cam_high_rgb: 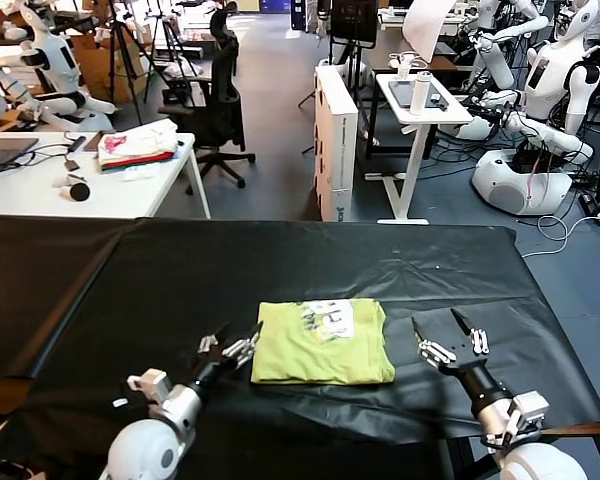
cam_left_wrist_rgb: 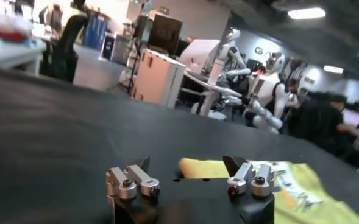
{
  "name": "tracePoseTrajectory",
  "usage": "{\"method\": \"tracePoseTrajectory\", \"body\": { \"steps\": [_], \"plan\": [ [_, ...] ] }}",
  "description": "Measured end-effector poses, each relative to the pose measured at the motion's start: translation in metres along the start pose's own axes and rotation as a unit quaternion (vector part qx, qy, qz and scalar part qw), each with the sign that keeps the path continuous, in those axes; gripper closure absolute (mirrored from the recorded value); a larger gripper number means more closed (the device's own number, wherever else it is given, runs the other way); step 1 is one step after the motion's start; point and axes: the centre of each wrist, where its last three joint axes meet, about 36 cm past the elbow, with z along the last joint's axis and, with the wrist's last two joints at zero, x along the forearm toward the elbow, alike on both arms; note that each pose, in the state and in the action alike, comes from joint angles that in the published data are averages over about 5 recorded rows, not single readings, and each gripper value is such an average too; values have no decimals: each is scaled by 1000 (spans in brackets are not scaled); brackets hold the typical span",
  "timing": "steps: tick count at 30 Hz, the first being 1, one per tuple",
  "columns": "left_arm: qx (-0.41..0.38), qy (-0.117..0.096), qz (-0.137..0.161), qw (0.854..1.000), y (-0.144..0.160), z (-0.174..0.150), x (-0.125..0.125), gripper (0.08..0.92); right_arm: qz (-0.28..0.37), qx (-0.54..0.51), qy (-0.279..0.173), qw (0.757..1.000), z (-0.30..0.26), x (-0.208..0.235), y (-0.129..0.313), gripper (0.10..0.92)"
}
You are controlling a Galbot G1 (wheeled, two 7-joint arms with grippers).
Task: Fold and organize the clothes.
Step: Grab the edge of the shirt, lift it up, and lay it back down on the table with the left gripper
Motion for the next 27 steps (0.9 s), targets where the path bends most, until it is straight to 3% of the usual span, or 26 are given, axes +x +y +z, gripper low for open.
{"method": "tracePoseTrajectory", "body": {
  "steps": [14, 22, 27],
  "plan": [
    [68, -13, 8, 998, -28, 23, -16, 94, -1, -1, -1, 1000, -3, 4, 5, 115],
    [85, -16, 6, 996, -32, 32, -20, 213, -1, -1, -1, 1000, -3, 5, 6, 115],
    [93, -23, -2, 995, -29, 34, -21, 227, -2, -1, -1, 1000, -3, 5, 7, 115]
  ]
}}
